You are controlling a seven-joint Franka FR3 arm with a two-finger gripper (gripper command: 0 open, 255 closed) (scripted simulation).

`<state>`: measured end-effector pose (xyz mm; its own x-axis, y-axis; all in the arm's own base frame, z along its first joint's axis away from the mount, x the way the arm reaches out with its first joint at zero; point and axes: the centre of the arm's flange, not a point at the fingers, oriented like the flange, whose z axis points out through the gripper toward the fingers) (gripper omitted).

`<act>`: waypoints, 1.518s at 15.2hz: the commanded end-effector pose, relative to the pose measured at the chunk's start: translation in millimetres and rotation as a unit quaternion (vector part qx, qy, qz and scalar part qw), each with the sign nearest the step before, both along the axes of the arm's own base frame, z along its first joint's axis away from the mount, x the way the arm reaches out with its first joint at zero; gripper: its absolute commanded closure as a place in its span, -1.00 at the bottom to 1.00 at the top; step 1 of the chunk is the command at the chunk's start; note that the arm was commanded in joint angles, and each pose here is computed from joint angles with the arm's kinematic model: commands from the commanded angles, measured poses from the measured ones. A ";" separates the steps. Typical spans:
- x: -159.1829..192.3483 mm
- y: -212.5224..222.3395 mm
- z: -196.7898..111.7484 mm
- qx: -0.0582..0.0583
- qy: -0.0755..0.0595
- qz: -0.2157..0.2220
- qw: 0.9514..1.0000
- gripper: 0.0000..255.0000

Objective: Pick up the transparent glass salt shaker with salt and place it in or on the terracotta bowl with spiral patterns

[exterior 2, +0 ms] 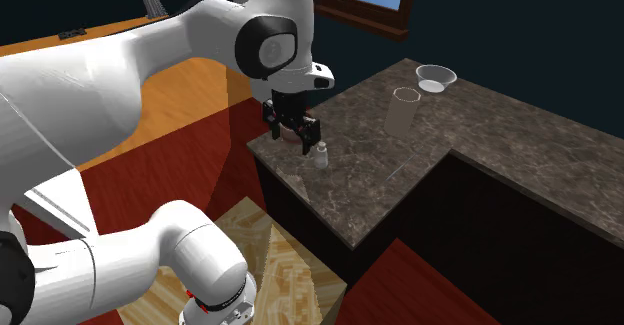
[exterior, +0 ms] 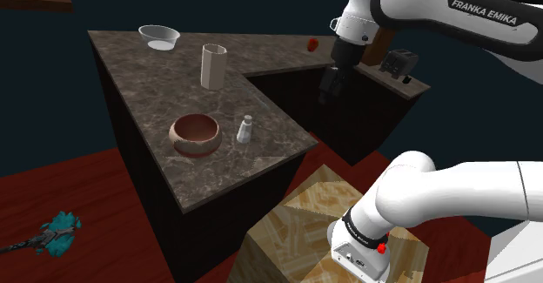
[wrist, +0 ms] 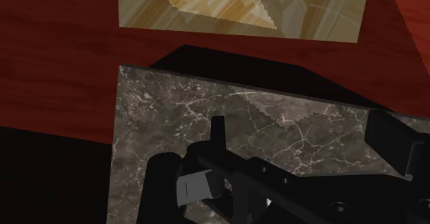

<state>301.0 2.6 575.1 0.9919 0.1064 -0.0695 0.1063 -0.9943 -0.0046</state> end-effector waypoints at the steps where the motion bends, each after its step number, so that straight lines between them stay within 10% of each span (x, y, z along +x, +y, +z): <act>1: 0.0 0.0 0.0 0.000 0.000 0.000 1.000 -1.00; 23: 240.2 57.2 -179.7 0.026 0.080 0.033 0.996 -1.00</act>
